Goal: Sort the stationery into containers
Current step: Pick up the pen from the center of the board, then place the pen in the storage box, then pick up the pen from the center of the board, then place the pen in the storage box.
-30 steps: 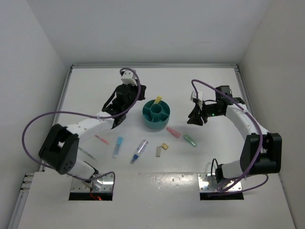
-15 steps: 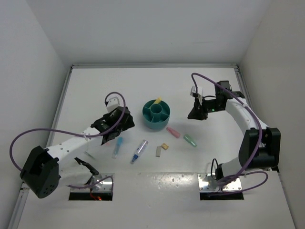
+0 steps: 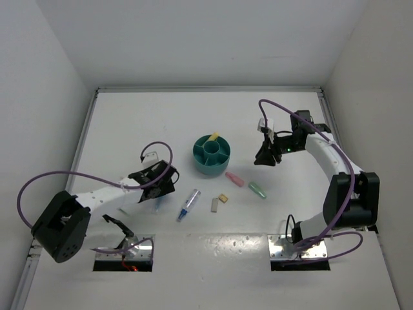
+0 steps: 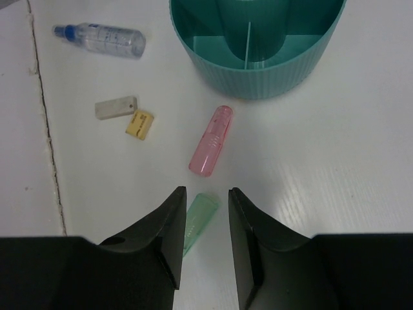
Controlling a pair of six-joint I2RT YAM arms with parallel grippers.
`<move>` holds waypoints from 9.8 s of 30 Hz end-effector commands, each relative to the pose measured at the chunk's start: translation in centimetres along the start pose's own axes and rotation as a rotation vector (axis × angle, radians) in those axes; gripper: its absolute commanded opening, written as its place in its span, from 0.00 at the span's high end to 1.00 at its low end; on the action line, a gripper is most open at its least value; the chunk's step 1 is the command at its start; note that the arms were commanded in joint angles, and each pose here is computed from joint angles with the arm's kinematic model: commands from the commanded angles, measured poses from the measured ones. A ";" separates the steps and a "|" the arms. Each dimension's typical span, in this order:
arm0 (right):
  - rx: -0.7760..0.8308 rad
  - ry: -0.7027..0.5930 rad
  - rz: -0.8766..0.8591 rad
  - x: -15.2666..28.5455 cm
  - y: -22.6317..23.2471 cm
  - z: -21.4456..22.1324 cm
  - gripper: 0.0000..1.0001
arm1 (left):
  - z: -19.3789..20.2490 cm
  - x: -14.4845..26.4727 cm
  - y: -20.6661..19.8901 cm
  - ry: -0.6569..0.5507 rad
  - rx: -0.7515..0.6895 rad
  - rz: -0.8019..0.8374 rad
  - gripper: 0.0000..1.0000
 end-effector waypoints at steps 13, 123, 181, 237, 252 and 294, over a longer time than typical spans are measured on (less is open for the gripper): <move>0.074 -0.054 -0.011 0.4 0.6 -1.4 0.66 | 0.5 -1.4 -1.9 0.057 -0.082 0.031 0.49; 0.047 -0.007 -0.044 -0.8 -0.5 0.7 1.00 | -19.9 0.6 -16.8 -0.944 -0.218 0.859 0.41; 1.091 0.539 -0.512 -25.5 13.9 2.0 0.42 | -10.1 10.8 9.4 -0.378 0.581 -0.179 0.22; -0.062 -0.714 0.678 -7.8 5.9 -17.8 1.00 | -9.4 10.1 8.2 -0.369 0.636 -0.085 0.25; 0.138 -1.090 0.510 -5.0 6.9 -15.6 1.00 | -9.1 8.3 6.7 -0.322 0.609 -0.067 0.26; 0.180 -0.998 0.420 -7.4 5.3 -16.2 0.73 | -4.6 5.4 6.6 -0.183 0.702 -0.124 0.81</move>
Point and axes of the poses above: each gripper's point midway between its finger pads, its own x axis back along the fingers, its own y axis along the line the jaws close on, z = x × y, the point moved 2 cm from there along x, back along the fingers, and after that the axes turned 15 degrees about -x, right-handed, at the moved point
